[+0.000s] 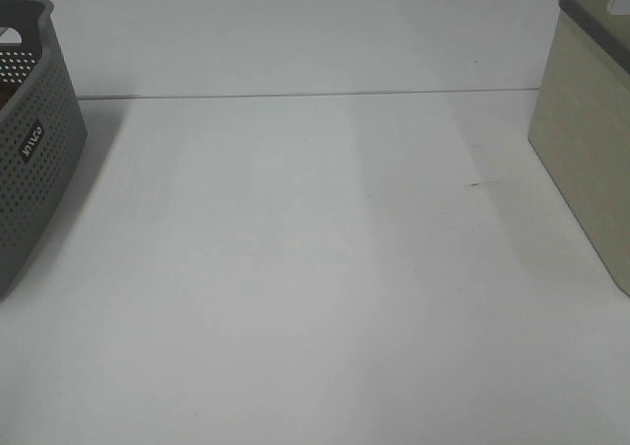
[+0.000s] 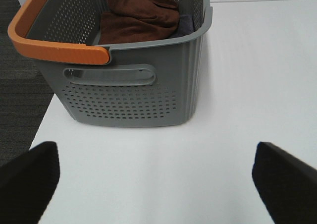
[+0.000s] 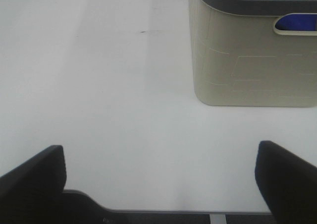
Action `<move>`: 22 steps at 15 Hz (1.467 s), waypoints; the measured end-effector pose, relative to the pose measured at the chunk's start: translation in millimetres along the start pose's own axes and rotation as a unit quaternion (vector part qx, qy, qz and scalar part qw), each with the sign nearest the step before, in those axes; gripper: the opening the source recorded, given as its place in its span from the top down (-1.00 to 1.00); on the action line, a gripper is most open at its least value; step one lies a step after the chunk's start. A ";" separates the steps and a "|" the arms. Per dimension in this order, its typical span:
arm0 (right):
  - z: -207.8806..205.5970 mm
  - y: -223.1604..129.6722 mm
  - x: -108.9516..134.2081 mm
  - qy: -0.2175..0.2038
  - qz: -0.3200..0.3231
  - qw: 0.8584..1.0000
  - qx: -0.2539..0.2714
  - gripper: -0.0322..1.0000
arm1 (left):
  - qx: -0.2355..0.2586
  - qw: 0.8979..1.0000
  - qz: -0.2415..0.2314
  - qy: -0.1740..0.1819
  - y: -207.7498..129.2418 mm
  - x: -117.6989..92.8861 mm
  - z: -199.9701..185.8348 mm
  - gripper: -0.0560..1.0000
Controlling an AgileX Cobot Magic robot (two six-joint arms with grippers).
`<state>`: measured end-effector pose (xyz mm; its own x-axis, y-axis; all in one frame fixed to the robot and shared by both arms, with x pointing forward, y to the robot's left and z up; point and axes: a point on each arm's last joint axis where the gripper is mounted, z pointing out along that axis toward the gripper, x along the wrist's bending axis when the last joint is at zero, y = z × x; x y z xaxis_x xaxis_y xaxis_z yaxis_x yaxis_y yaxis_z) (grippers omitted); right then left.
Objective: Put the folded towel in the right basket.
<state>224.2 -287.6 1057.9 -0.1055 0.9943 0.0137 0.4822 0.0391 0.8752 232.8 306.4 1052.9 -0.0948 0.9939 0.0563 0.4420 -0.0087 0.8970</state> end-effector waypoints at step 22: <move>8.6 0.5 -0.6 0.002 0.000 1.000 -0.021 -0.97 | 0.000 1.000 0.000 0.000 0.0 -0.1 0.0 -0.96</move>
<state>232.0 -287.3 1054.2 -0.1081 0.9940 0.0155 0.4454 0.0345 0.8947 232.8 306.4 1052.9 -0.0942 0.9940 0.0555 0.4419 -0.0082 0.8970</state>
